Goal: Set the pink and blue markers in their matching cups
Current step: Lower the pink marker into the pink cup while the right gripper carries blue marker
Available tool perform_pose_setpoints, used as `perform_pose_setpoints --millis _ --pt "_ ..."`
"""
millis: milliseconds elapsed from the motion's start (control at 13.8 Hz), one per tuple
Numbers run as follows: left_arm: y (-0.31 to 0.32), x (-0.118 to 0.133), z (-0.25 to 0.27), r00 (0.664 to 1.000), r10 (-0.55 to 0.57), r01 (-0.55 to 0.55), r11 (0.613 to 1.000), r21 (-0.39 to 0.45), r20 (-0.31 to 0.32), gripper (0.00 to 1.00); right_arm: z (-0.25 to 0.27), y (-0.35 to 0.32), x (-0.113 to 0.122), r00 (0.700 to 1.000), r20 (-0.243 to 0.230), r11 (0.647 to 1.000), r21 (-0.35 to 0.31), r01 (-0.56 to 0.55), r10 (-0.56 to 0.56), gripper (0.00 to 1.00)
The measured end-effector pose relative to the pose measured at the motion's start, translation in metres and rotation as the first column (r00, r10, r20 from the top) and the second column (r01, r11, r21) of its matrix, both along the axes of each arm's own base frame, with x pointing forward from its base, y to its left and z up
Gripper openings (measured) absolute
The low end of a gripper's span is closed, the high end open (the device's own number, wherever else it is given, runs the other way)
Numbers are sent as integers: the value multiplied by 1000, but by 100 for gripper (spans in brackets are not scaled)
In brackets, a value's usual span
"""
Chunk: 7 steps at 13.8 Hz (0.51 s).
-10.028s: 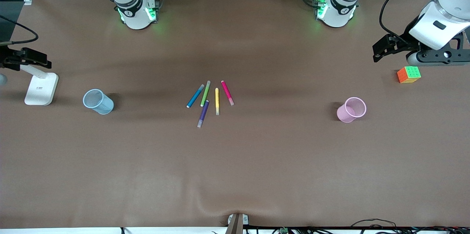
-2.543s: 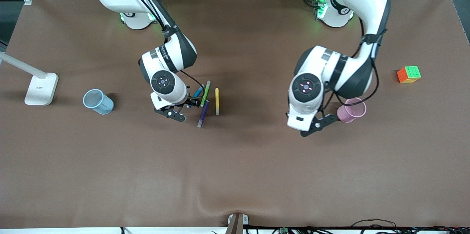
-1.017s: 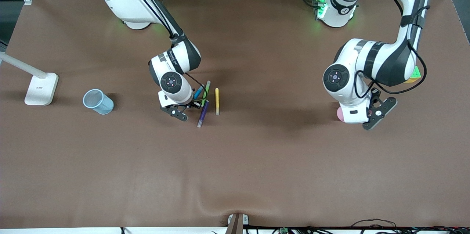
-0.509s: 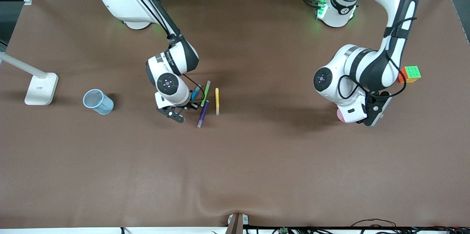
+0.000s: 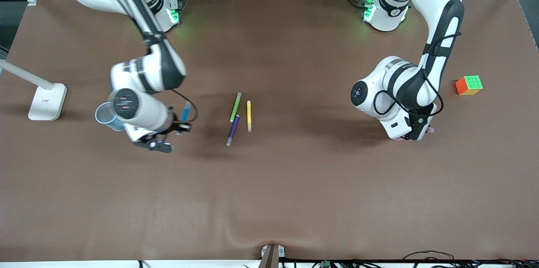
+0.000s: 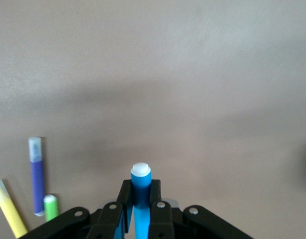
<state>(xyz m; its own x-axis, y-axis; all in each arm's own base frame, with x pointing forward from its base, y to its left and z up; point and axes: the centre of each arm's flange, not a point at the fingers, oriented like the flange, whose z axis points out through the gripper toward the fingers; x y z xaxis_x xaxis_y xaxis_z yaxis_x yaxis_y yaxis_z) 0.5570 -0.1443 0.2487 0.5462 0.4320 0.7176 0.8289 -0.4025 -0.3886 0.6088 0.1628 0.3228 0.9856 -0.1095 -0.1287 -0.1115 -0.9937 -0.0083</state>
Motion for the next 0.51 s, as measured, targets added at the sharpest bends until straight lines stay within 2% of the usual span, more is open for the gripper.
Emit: perform_pose_setpoints --millis 145,218,291,436,509 --pt "-5 -1 0 1000 -6 6 1000 -3 2 21 16 -50 12 995 -7 995 24 -100 100 18" --pt "-6 -2 0 1000 -9 9 1000 -4 1 29 24 -73 18 989 -3 988 36 -148 148 18" --pt "-8 -2 0 1000 -13 13 1000 -6 1 29 32 -97 24 982 10 981 47 -189 189 18" --pt "-17 -4 0 1000 -26 26 1000 -12 0 44 46 -138 34 962 53 961 57 -271 268 18" --pt "-20 -5 2 999 -32 32 999 -15 2 44 54 -151 37 950 72 950 58 -307 303 18"
